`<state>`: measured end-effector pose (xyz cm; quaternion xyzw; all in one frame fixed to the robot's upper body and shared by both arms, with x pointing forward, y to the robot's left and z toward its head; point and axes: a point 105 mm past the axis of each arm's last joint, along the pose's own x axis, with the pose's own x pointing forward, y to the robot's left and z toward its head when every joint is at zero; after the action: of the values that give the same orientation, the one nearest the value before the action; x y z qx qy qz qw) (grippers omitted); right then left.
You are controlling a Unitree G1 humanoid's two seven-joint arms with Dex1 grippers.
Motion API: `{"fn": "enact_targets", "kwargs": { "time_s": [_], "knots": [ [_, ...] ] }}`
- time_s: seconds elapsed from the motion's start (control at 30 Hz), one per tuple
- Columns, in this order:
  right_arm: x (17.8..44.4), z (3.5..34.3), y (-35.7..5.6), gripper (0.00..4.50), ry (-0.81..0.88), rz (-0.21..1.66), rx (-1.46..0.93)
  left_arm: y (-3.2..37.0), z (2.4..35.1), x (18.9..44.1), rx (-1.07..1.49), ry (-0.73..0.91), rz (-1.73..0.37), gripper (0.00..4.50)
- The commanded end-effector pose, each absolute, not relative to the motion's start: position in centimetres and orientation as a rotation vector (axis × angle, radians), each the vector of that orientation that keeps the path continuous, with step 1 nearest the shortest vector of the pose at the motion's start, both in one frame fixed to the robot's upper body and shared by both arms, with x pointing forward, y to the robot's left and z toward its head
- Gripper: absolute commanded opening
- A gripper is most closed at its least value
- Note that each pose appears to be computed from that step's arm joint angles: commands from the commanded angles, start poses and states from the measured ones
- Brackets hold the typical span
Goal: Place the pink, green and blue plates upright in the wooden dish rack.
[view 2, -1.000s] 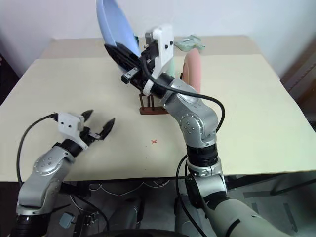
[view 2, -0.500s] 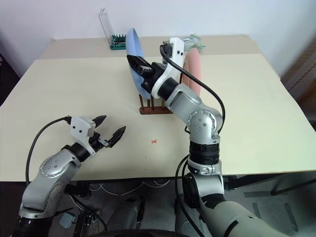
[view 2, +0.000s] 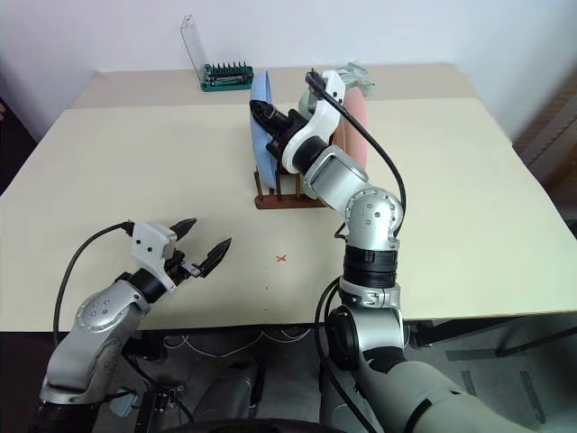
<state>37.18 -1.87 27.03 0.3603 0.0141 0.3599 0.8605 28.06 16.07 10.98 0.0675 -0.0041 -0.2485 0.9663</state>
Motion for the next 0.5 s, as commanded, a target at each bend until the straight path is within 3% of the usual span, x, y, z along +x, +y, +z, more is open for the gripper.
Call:
{"fn": "enact_targets", "kwargs": {
  "time_s": [0.03,0.17,0.5],
  "knots": [
    [36.4,28.9,-1.5,2.27,-0.029,0.799,0.726,16.3,11.2,27.8,0.145,-0.05,-0.504,4.5],
    [35.8,29.3,-1.3,4.14,-0.058,0.827,0.66,16.3,10.7,27.8,0.144,-0.051,-0.507,4.5],
    [32.9,33.1,-1.4,4.14,-0.347,0.93,0.193,15.7,10.2,28.0,0.136,-0.054,-0.526,4.5]
  ]
}}
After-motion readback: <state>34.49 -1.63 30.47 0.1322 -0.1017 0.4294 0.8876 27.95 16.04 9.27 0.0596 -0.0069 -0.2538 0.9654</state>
